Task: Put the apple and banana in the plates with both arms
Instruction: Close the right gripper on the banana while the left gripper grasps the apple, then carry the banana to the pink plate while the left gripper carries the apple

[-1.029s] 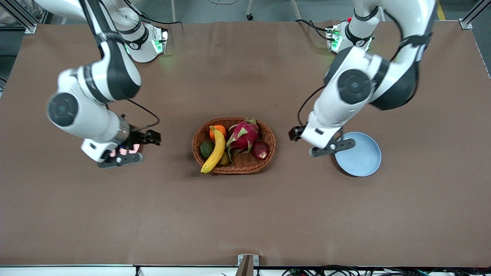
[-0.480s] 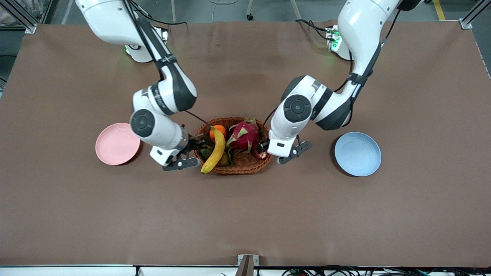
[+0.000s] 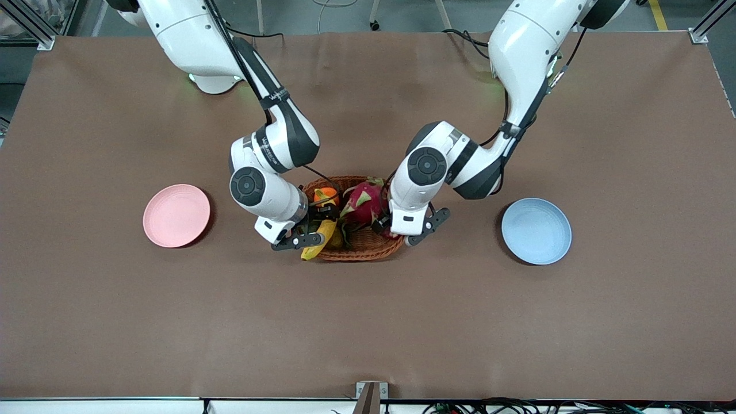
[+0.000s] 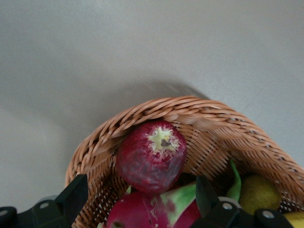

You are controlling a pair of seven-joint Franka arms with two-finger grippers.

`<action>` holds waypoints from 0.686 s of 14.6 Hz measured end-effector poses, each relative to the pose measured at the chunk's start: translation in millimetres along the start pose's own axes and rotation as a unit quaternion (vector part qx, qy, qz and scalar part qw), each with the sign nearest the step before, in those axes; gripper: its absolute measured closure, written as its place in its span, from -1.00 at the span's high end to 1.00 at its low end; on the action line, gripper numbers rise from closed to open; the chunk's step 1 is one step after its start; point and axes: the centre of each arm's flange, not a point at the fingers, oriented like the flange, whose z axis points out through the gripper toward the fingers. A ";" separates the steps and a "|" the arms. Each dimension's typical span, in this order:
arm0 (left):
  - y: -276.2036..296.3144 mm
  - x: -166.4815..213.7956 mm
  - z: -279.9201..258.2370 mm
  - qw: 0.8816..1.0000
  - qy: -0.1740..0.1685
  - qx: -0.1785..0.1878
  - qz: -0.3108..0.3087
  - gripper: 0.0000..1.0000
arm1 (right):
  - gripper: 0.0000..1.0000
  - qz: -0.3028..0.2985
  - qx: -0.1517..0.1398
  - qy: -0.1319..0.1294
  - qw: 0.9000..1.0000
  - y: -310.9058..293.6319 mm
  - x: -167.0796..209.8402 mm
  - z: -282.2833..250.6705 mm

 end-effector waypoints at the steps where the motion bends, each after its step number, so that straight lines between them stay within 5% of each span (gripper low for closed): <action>1: 0.2 0.5 4.6 1.000 0.000 -0.001 -0.002 1.00 | 0.51 0.006 0.000 -0.001 1.000 -2.4 -1.3 1.5; 10: -0.1 1.6 38.3 1.000 -0.004 -0.005 -0.006 0.92 | 0.30 0.016 0.000 -0.010 1.000 -9.2 -4.8 14.6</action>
